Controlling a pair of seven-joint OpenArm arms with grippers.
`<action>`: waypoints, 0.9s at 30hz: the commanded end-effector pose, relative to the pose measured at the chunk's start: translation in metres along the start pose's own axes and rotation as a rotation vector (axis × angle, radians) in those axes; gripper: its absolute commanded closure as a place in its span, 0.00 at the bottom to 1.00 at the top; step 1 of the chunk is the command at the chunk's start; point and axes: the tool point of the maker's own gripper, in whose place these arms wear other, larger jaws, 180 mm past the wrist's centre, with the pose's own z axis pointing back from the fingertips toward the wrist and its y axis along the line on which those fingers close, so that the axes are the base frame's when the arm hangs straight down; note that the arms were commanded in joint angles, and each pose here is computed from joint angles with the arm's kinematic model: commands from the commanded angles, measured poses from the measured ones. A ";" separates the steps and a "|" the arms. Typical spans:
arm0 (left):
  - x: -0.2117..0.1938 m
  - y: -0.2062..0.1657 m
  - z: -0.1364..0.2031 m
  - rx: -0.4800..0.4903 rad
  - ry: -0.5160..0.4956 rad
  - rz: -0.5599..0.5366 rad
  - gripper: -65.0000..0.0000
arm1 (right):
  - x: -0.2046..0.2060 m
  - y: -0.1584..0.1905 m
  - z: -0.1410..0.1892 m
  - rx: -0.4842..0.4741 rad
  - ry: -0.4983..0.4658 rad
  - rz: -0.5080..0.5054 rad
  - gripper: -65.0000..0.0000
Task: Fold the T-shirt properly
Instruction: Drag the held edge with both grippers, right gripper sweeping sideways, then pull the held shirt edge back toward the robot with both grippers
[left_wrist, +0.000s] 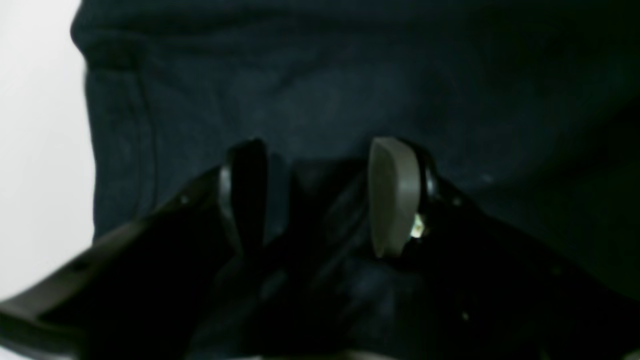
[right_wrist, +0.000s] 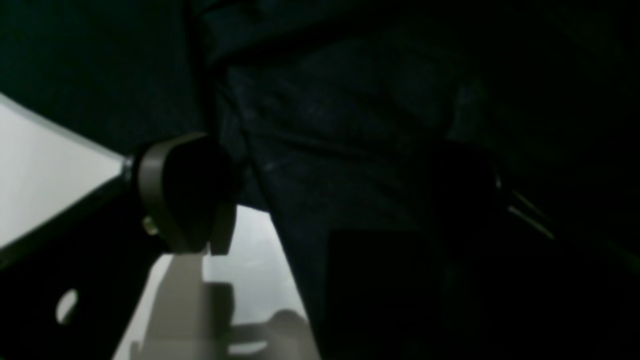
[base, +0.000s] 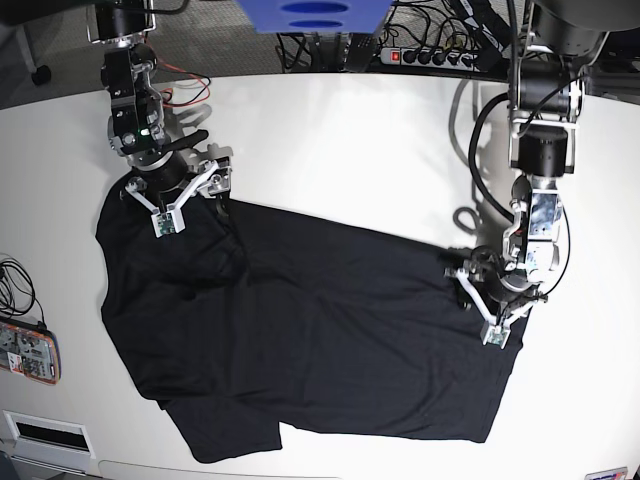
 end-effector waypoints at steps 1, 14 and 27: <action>-0.033 0.000 -0.002 0.014 0.120 -0.025 0.51 | -0.031 0.000 0.003 0.002 0.130 -0.001 0.06; -0.116 -0.002 0.012 0.009 0.326 -0.025 0.51 | -0.026 0.001 0.004 0.004 0.119 0.003 0.06; -0.098 0.014 0.018 -0.019 0.413 -0.094 0.51 | -0.027 0.000 0.003 0.003 0.115 0.001 0.06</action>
